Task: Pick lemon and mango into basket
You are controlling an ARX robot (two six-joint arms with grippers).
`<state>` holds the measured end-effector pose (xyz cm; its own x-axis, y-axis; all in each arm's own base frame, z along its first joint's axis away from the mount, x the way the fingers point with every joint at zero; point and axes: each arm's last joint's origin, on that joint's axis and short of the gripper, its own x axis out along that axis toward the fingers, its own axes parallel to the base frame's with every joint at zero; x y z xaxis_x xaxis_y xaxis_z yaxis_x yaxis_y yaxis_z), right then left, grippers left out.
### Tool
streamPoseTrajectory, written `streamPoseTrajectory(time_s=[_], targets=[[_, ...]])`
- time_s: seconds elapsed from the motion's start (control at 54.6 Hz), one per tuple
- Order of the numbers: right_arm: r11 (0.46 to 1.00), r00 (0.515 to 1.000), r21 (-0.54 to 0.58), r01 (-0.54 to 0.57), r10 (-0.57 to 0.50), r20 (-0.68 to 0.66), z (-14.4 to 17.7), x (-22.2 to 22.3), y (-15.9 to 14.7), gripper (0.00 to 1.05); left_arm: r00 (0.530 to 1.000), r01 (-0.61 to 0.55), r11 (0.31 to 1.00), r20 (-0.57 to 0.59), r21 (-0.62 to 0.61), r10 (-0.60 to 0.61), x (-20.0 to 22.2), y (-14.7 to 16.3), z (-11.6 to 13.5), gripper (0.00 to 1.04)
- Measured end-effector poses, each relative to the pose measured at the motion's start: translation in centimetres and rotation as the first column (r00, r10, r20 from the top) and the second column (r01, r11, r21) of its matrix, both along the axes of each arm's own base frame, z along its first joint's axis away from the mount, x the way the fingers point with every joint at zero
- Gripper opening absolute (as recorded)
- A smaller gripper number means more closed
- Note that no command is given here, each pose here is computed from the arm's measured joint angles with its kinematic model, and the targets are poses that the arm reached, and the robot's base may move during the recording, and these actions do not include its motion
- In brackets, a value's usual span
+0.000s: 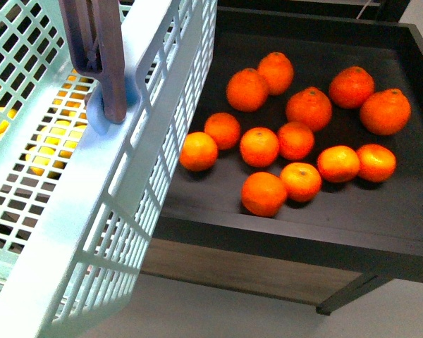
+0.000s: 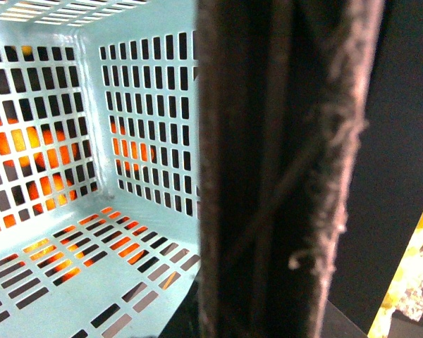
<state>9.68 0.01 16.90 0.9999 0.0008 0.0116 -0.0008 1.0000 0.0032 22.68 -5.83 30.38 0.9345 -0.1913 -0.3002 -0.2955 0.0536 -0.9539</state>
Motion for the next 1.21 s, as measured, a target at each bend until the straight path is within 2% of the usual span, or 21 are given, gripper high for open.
streamPoseTrajectory(time_s=[1.208], targets=[[1.000, 1.000, 0.000, 0.003, -0.003, 0.002, 0.02, -0.01, -0.01, 0.96, 1.000, 0.001, 1.000, 0.001, -0.001, -0.001, -0.02, -0.01, 0.04, 0.05]])
